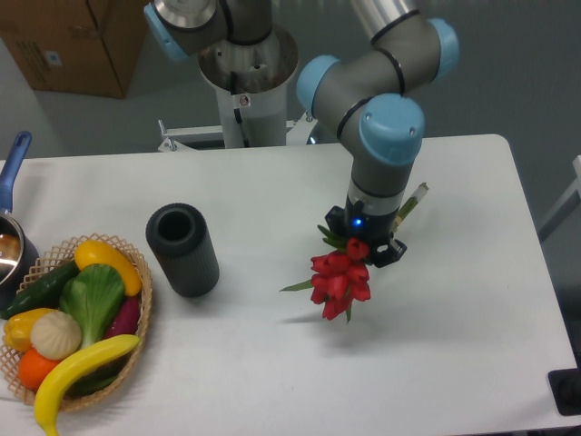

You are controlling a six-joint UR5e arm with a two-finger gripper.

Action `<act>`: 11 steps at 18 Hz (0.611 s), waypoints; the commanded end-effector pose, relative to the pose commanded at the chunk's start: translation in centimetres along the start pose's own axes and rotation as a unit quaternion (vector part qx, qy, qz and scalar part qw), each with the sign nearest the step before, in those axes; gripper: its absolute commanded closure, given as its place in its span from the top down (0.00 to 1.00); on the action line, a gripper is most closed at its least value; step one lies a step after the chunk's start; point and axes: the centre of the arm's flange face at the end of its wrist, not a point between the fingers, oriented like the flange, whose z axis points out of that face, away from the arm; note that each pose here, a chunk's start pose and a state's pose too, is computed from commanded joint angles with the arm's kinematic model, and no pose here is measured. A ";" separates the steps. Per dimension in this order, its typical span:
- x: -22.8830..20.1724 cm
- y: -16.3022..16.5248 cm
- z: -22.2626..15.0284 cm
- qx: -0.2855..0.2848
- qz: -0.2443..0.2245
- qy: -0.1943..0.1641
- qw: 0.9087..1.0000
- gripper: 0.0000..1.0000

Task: Place the flowers on the table
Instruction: 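Lower the held red tulip bunch toward the table surface, then open the gripper to release the red tulips onto the table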

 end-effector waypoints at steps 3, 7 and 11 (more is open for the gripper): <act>-0.2 -0.1 0.6 0.000 0.001 -0.006 1.000 1.00; -1.0 0.3 0.5 0.005 0.002 -0.022 1.000 1.00; -2.9 1.5 -1.3 0.011 -0.011 -0.041 0.999 1.00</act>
